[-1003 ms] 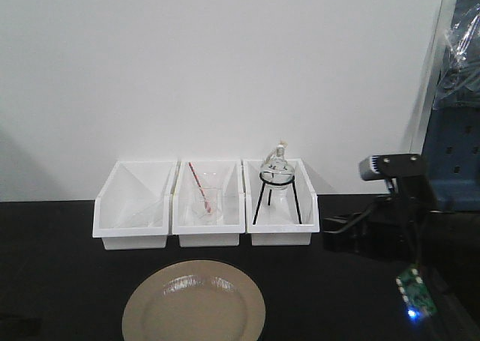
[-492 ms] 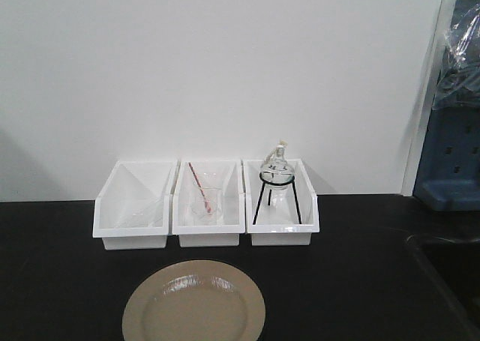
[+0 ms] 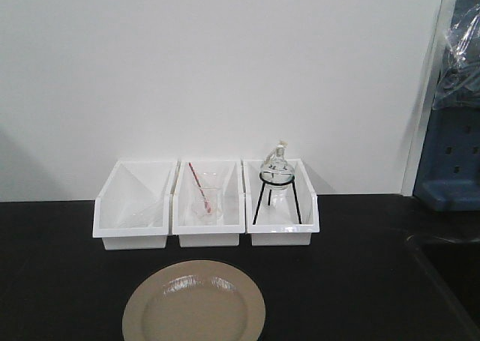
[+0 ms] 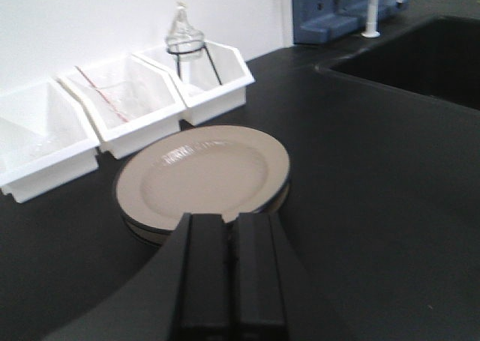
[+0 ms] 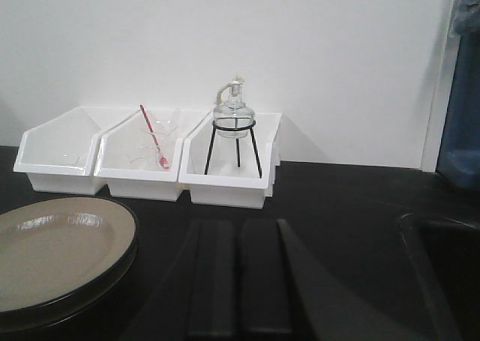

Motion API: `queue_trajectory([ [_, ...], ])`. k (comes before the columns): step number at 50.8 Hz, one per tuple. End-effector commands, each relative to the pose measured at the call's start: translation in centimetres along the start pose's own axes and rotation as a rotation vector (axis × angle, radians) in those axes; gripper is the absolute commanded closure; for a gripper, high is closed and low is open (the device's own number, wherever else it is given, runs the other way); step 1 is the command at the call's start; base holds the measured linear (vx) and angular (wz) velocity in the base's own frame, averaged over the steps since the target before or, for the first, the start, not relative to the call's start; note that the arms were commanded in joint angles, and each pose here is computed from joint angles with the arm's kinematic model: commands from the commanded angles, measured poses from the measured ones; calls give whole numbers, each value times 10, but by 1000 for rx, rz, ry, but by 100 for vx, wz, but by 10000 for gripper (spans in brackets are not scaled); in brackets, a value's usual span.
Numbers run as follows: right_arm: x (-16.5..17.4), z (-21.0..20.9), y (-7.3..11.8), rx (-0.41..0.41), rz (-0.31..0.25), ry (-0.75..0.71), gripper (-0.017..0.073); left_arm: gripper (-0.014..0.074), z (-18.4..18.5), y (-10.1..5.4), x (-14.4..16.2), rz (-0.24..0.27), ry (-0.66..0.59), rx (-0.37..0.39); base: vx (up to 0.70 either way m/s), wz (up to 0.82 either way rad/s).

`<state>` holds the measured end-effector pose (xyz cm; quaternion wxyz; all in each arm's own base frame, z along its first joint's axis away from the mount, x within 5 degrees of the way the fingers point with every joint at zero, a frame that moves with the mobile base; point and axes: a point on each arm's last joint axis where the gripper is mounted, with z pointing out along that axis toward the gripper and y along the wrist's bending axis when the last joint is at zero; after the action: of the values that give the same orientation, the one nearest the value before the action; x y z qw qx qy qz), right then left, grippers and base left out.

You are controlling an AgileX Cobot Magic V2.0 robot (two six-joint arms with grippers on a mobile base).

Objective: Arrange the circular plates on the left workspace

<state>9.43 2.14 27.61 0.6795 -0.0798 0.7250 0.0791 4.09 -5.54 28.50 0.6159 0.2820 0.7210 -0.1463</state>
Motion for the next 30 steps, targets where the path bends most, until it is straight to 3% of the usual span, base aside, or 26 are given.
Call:
queue_trajectory([
  [1,-11,-1,-3,38,1,-43,561,594,-1,0,-11,-38,-51,14,0,0],
  [16,-11,-1,-3,35,1,-42,561,594,2,-1,-2,-63,-37,28,0,0],
  [30,-11,-1,-3,32,0,-41,561,594,2,10,39,-85,-117,-235,0,0],
])
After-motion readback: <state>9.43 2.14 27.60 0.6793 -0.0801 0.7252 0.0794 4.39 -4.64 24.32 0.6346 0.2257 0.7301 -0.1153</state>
